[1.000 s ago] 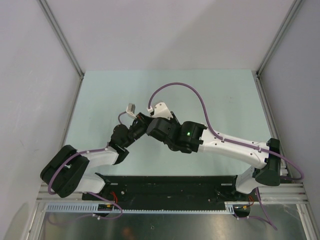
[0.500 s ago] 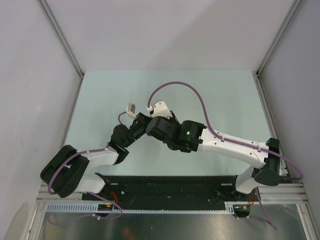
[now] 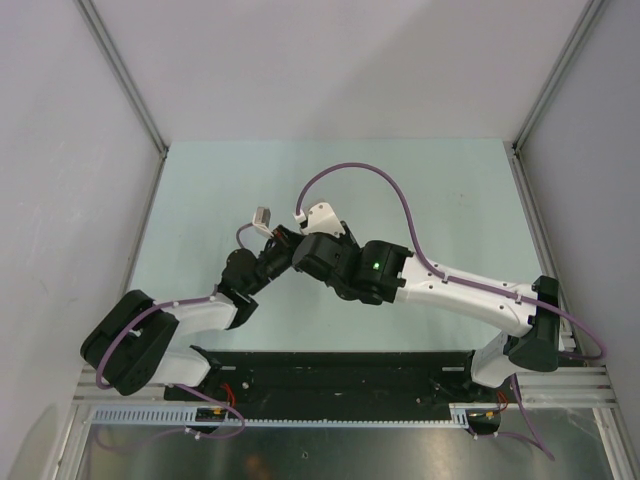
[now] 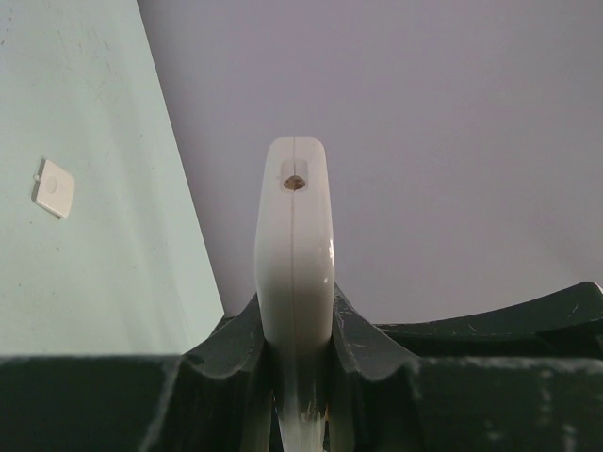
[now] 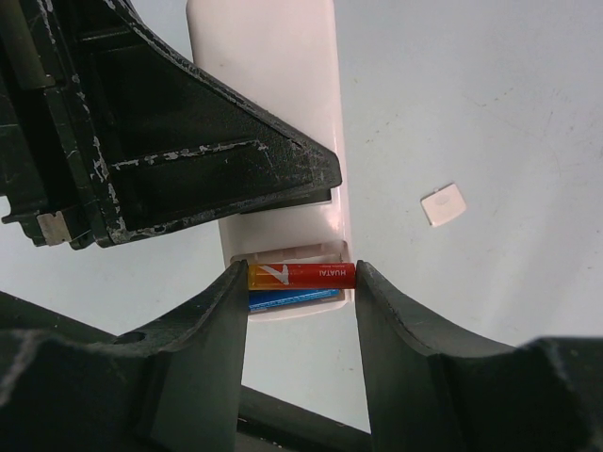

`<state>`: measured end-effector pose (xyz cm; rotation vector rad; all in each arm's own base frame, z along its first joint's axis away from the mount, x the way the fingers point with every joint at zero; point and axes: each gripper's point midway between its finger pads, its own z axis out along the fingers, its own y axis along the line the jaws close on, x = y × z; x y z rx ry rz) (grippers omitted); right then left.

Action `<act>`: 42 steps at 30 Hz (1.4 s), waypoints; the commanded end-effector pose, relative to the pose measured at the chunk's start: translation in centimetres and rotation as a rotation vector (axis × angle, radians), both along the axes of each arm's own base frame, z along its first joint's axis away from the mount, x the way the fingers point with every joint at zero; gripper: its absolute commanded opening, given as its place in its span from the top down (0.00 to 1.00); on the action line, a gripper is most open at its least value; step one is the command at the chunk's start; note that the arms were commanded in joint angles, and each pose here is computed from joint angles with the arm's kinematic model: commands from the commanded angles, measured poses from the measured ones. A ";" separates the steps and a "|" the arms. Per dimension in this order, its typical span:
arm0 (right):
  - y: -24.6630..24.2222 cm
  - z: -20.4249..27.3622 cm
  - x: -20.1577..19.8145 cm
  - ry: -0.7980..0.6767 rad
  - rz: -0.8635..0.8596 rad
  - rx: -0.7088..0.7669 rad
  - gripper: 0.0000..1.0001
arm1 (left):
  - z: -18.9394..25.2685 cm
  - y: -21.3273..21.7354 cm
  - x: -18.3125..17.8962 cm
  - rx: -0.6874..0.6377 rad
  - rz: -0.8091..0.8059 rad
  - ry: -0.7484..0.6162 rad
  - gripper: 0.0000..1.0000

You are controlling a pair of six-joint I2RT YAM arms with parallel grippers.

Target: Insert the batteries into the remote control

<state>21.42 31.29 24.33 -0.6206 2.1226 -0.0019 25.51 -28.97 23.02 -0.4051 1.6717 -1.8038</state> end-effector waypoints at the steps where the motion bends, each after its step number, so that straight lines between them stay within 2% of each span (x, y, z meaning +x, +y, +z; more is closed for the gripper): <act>1: 0.5 1.3 0.3 -0.011 -0.019 0.053 0.55 | 2.3 0.2 -0.3 -0.055 -0.002 -0.068 1.00; 15: 0.5 1.3 0.3 -0.016 -0.024 0.054 0.44 | 2.3 0.2 -0.3 -0.056 0.000 -0.062 1.00; 32: 0.1 1.6 0.9 -0.027 -0.044 0.058 0.41 | 2.1 0.3 -0.2 -0.053 0.005 -0.062 1.00; 39: -1.4 4.1 1.3 -0.068 -0.083 0.165 0.41 | 0.8 1.8 1.4 -0.026 0.062 -0.042 1.00; 42: -3.1 5.5 1.3 -0.073 -0.122 0.268 0.41 | 0.5 2.8 2.1 -0.016 0.094 -0.044 1.00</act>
